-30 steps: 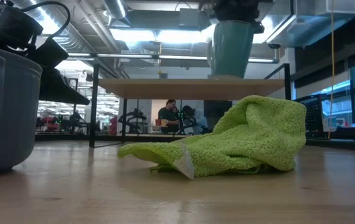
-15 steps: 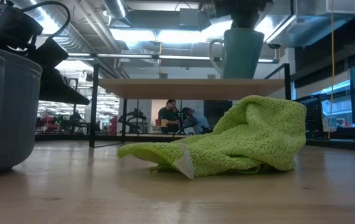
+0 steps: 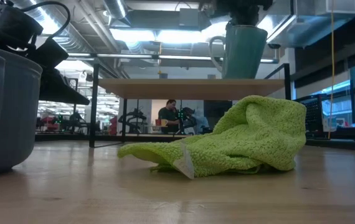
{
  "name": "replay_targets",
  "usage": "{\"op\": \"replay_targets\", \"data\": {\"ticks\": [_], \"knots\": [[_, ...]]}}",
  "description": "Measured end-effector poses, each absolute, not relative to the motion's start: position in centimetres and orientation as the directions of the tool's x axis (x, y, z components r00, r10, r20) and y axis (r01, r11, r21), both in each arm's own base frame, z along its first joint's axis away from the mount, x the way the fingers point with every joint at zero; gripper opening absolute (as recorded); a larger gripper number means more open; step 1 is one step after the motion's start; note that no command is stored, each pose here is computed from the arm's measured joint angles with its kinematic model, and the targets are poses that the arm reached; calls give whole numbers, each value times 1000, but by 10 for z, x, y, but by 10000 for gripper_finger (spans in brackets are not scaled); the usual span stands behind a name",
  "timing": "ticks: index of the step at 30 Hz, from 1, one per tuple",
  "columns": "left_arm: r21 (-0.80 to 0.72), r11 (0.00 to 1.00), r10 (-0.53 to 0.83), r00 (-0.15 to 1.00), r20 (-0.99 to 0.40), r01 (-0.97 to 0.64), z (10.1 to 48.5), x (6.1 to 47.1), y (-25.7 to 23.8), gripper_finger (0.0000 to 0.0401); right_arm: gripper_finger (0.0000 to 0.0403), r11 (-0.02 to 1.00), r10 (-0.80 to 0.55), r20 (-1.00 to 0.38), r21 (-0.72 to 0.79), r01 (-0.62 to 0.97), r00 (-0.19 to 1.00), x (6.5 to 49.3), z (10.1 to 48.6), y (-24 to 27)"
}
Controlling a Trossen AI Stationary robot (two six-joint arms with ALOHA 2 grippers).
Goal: Stack small to large cups/mugs on shelf
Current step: Put the light blue mug on the shelf
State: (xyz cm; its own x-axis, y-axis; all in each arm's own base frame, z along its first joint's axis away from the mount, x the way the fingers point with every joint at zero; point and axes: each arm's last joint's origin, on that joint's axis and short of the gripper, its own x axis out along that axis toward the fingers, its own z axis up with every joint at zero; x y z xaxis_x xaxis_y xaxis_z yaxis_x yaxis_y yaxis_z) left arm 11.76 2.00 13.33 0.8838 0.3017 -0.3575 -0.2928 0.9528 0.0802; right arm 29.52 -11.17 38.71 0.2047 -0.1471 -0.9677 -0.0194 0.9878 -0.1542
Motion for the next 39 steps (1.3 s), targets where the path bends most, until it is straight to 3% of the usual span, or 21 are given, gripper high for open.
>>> {"op": "replay_targets", "data": {"ticks": [11,20,28,39], "knots": [[80,953,302,884,-357,-293,133,118,20,14,38,961,-231,-963,-248,-118,142,306,376,-119],[80,953,302,884,-358,-293,133,118,20,14,44,929,-252,-955,-285,-237,158,311,375,-117],[80,953,302,884,-357,-293,133,118,20,14,94,898,-353,-909,-396,-193,223,322,375,-124],[80,953,301,884,-358,-292,133,118,20,14,175,905,-352,-913,-387,-173,205,327,369,-126]]}}
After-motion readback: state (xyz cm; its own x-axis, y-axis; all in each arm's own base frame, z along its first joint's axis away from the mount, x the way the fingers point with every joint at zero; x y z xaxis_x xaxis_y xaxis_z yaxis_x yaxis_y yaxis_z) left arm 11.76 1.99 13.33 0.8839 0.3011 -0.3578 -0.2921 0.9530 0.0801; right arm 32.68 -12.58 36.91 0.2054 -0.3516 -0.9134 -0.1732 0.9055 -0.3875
